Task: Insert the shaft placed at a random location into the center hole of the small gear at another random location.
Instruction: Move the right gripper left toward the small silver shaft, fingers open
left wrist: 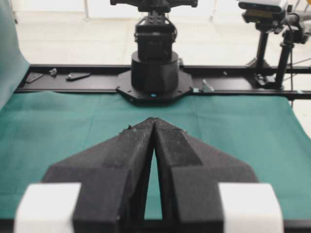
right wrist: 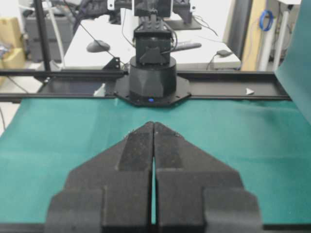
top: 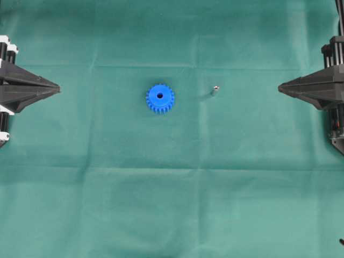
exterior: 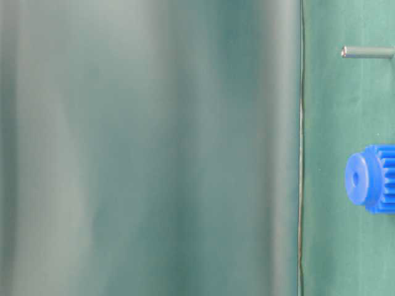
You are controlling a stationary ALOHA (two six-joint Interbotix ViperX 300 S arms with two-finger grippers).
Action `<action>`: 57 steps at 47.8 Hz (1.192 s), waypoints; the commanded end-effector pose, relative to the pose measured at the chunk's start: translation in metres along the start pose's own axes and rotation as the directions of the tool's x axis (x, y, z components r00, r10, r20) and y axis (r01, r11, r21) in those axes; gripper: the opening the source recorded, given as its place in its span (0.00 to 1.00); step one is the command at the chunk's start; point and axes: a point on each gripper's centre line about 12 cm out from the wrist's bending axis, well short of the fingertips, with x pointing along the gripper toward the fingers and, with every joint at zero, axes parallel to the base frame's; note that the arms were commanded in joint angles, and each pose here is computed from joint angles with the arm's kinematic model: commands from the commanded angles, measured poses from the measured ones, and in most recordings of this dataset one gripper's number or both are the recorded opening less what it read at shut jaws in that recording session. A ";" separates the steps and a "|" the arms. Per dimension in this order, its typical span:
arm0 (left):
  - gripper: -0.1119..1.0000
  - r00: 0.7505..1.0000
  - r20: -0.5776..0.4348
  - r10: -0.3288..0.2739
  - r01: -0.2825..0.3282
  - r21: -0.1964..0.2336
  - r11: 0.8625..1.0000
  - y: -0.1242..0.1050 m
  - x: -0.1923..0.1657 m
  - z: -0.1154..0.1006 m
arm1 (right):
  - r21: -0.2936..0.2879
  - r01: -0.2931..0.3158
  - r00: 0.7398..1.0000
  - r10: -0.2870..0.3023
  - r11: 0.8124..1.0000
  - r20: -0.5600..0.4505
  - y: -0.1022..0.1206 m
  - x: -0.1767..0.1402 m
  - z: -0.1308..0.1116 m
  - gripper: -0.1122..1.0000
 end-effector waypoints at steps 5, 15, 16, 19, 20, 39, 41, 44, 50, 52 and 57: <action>0.12 0.999 -0.037 0.002 -0.001 0.008 1.000 0.001 0.005 0.003 | -0.006 0.026 1.000 -0.025 1.000 0.003 -0.005 0.006 0.010 0.11; 0.12 0.999 -0.038 0.009 -0.009 0.007 1.000 0.002 0.005 0.003 | -0.014 0.080 0.995 -0.081 0.997 -0.059 -0.017 0.013 -0.005 0.11; 0.12 0.999 -0.038 0.009 -0.009 0.007 1.000 0.002 0.005 0.003 | -0.015 0.085 0.994 -0.086 0.996 -0.064 -0.019 0.014 -0.007 0.11; 0.13 0.999 -0.038 0.014 -0.014 0.007 1.000 0.003 0.005 0.003 | -0.015 0.095 0.992 -0.096 0.995 -0.080 -0.021 0.018 -0.014 0.11; 0.13 0.999 -0.038 0.014 -0.014 0.007 1.000 0.003 0.005 0.003 | -0.015 0.098 0.991 -0.099 0.995 -0.087 -0.022 0.020 -0.016 0.11; 0.13 0.998 -0.046 0.034 -0.033 0.010 0.999 0.007 0.005 0.001 | -0.021 0.142 0.948 -0.142 0.990 -0.285 -0.039 0.061 -0.094 0.79; 0.13 0.998 -0.048 0.035 -0.035 0.010 0.999 0.007 0.005 0.001 | -0.020 0.147 0.942 -0.147 0.989 -0.301 -0.041 0.063 -0.102 0.87; 0.12 0.998 -0.049 0.035 -0.035 0.008 0.999 0.007 0.004 0.000 | -0.018 0.155 0.934 -0.153 0.988 -0.323 -0.043 0.067 -0.115 0.89; 0.13 0.998 -0.052 0.035 -0.035 0.010 0.999 0.007 0.004 -0.001 | -0.015 0.169 0.925 -0.164 0.986 -0.343 -0.047 0.071 -0.132 0.86; 0.13 0.998 -0.054 0.035 -0.035 0.010 0.999 0.007 0.004 -0.001 | -0.014 0.173 0.923 -0.167 0.985 -0.348 -0.048 0.072 -0.137 0.87; 0.12 0.998 -0.055 0.034 -0.033 0.010 0.999 0.007 0.004 -0.001 | -0.010 0.193 0.913 -0.183 0.981 -0.364 -0.053 0.073 -0.148 0.87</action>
